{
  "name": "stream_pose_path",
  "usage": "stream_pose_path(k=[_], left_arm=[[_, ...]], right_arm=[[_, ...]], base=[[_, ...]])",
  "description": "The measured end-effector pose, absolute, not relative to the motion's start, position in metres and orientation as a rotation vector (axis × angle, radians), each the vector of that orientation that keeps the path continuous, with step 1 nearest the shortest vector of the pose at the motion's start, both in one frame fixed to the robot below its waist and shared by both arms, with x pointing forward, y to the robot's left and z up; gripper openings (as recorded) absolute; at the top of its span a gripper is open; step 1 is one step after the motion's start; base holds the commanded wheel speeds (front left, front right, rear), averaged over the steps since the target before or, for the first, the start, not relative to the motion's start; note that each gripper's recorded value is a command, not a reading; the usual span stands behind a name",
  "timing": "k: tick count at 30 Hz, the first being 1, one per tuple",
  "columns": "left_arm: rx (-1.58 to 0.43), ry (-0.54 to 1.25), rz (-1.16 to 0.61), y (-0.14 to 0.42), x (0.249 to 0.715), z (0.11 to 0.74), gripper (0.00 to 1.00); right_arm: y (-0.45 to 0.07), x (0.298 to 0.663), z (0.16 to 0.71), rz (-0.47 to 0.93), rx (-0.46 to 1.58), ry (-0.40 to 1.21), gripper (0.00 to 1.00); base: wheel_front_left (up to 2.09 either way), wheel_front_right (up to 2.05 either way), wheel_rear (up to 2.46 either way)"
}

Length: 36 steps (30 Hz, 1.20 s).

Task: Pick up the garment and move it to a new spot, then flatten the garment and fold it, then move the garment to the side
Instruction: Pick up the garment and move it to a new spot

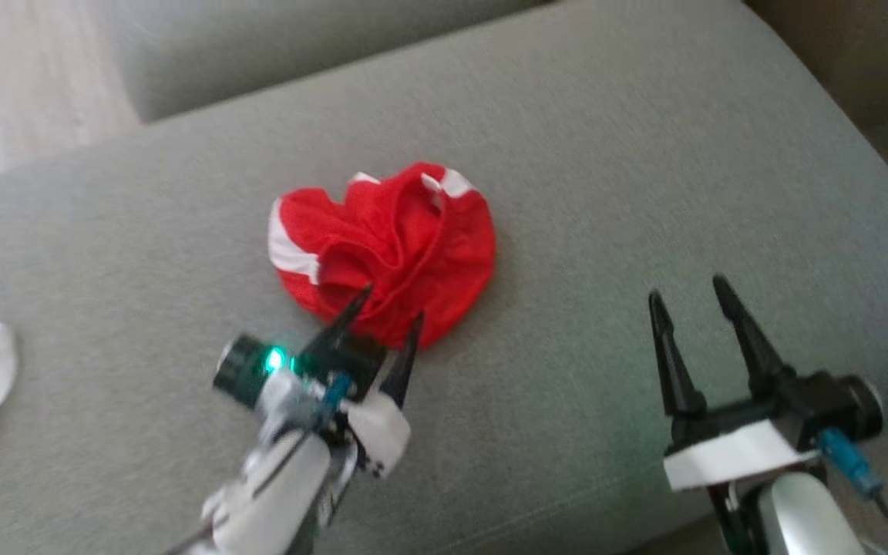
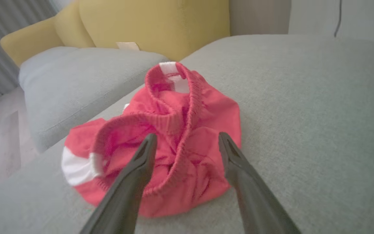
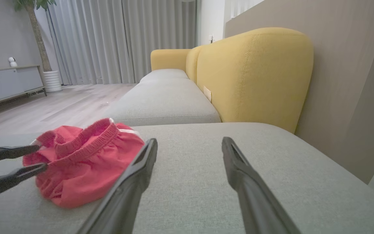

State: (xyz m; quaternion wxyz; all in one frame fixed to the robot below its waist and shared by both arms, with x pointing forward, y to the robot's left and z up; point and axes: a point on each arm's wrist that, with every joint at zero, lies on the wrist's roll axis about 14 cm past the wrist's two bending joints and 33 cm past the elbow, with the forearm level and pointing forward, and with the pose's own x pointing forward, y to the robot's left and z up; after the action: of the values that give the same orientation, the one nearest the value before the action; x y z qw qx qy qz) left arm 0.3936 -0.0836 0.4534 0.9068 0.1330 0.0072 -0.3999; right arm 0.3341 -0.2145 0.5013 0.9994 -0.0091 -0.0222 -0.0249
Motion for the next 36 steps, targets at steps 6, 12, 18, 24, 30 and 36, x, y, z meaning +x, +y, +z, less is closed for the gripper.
stream_pose_path(k=[6, 12, 18, 24, 30, 36], left_arm=[[0.141, -0.031, -0.576, -0.032, 0.381, 0.484, 1.00], [0.037, -0.095, -0.279, 0.047, 0.366, 0.514, 1.00], [0.019, -0.126, -0.060, 0.114, 0.326, 0.522, 1.00], [0.051, -0.145, 0.052, 0.148, 0.293, 0.524, 1.00], [0.039, -0.120, 0.051, 0.152, 0.279, 0.516, 1.00], [0.050, -0.120, 0.012, 0.145, 0.278, 0.515, 1.00]], right_arm=[[-0.193, 0.323, 0.485, 0.009, 0.016, -0.007, 1.00], [-0.175, 0.323, 0.482, 0.069, 0.041, -0.002, 1.00], [-0.158, 0.321, 0.486, 0.124, 0.058, -0.021, 1.00], [-0.151, 0.317, 0.491, 0.146, 0.074, -0.037, 1.00], [-0.144, 0.311, 0.484, 0.165, 0.079, -0.019, 1.00], [-0.140, 0.308, 0.480, 0.175, 0.080, -0.006, 1.00]], base=[[0.00, 0.00, 0.00], [0.00, 0.00, 0.00], [0.00, 0.00, 0.00], [0.00, 0.00, 0.00], [0.00, 0.00, 0.00], [0.00, 0.00, 0.00]])
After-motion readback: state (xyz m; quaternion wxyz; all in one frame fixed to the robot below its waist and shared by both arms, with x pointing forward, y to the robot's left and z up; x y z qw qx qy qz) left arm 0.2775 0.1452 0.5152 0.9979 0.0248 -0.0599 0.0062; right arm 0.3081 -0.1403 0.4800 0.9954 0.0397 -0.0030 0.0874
